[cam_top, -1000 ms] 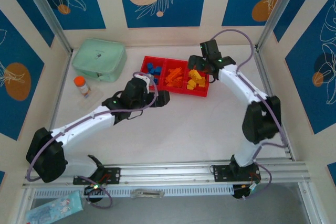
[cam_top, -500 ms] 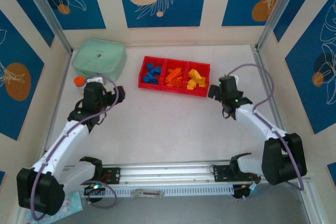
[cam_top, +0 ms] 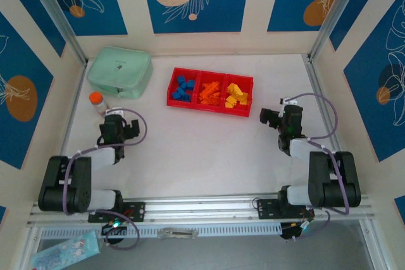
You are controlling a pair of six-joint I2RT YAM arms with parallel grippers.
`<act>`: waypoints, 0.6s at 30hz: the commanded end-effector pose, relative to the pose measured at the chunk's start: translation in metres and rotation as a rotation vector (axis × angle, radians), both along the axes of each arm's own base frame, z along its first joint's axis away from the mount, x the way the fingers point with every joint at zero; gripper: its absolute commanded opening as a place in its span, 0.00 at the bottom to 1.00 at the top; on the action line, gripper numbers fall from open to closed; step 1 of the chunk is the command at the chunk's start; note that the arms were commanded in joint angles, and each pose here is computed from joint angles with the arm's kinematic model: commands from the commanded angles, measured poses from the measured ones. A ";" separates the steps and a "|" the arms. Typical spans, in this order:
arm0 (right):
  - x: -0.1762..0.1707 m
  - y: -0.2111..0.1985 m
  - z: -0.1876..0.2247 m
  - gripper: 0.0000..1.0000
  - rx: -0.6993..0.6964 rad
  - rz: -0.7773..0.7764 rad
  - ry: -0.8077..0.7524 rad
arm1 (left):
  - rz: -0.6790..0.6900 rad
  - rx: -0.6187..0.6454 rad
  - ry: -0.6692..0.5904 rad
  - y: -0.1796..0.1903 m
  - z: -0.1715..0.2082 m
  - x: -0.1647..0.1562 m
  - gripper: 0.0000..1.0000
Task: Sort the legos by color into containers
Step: Reset both arms
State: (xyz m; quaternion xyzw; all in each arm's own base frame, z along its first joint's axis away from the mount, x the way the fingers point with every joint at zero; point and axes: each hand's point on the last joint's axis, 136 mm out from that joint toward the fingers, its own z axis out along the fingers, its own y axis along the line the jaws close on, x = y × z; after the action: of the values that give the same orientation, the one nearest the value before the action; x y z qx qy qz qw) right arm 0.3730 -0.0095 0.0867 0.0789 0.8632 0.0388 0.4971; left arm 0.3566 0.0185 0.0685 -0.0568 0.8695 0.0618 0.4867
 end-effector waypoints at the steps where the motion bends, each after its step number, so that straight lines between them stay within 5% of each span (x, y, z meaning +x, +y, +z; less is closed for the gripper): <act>1: 0.022 0.032 0.020 0.99 0.043 0.199 -0.146 | -0.127 -0.003 -0.253 -0.017 0.042 0.031 0.99; 5: 0.022 0.046 0.008 0.99 -0.023 0.241 -0.148 | -0.238 -0.011 -0.260 -0.036 0.026 0.033 0.99; 18: 0.023 0.041 0.007 0.99 -0.002 0.232 -0.146 | -0.171 0.024 -0.232 -0.028 0.025 0.038 0.99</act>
State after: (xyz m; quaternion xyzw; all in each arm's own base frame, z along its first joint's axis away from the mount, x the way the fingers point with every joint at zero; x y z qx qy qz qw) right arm 0.3917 0.0303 0.0816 -0.0110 0.8416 0.0993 0.5308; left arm 0.3889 -0.0084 0.0832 0.0125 0.8201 0.0202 0.5718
